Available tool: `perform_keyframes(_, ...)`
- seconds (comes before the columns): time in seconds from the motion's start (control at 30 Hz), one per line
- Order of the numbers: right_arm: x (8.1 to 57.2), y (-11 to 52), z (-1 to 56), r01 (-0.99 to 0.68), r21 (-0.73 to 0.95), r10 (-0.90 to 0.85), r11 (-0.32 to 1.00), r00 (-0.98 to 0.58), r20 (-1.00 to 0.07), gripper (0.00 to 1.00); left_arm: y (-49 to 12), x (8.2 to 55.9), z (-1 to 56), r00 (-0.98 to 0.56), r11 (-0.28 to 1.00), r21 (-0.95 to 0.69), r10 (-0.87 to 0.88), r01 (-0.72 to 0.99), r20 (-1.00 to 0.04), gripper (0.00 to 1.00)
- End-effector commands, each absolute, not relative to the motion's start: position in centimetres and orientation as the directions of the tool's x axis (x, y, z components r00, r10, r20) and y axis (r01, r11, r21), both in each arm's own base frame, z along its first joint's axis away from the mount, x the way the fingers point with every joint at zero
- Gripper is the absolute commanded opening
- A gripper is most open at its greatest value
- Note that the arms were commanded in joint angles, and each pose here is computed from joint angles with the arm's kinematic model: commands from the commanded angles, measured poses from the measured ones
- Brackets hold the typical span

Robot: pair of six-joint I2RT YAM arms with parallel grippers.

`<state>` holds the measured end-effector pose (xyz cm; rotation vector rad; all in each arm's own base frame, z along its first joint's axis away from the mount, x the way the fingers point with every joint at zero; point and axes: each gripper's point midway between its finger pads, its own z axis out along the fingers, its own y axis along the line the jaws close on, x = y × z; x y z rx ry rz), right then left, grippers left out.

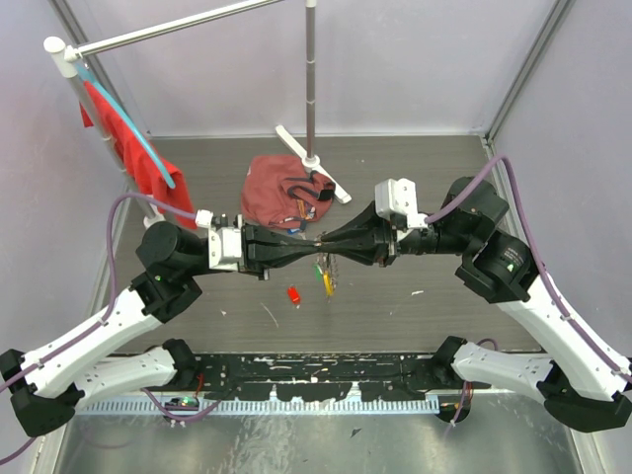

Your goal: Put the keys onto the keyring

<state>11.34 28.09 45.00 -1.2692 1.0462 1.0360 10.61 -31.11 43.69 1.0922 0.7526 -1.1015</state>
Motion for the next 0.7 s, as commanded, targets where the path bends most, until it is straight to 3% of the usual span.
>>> perform_keyframes(0.0, 11.5, 27.9, 45.6, -0.969, -0.243, 0.030, 0.049, 0.245, -0.969, 0.21, -30.2, 9.8, 46.4, 0.358, 0.087, 0.353, -0.379, 0.932, -0.853, 0.00)
perform_keyframes(0.07, 11.5, 28.0, 45.5, -0.969, -0.241, 0.029, 0.046, 0.243, -0.970, 0.18, -30.2, 9.9, 46.4, 0.358, 0.087, 0.352, -0.377, 0.932, -0.854, 0.00)
perform_keyframes(0.17, 11.6, 28.0, 45.4, -0.971, -0.236, 0.022, 0.044, 0.238, -0.971, 0.03, -30.2, 9.9, 46.5, 0.358, 0.088, 0.352, -0.378, 0.932, -0.853, 0.00)
perform_keyframes(0.33, 11.7, 27.9, 45.8, -0.969, -0.240, 0.014, 0.055, 0.241, -0.970, 0.01, -30.3, 10.0, 46.2, 0.346, 0.085, 0.339, -0.358, 0.937, -0.867, 0.00)
perform_keyframes(0.4, 11.9, 27.7, 45.8, -0.968, -0.244, 0.003, 0.067, 0.244, -0.970, 0.01, -30.3, 10.1, 46.0, 0.336, 0.080, 0.329, -0.336, 0.941, -0.880, 0.14)
perform_keyframes(0.67, 12.2, 27.1, 45.4, -0.965, -0.244, -0.059, 0.090, 0.240, -0.969, 0.01, -29.4, 10.0, 44.6, 0.343, 0.076, 0.334, -0.221, 0.939, -0.913, 0.32)
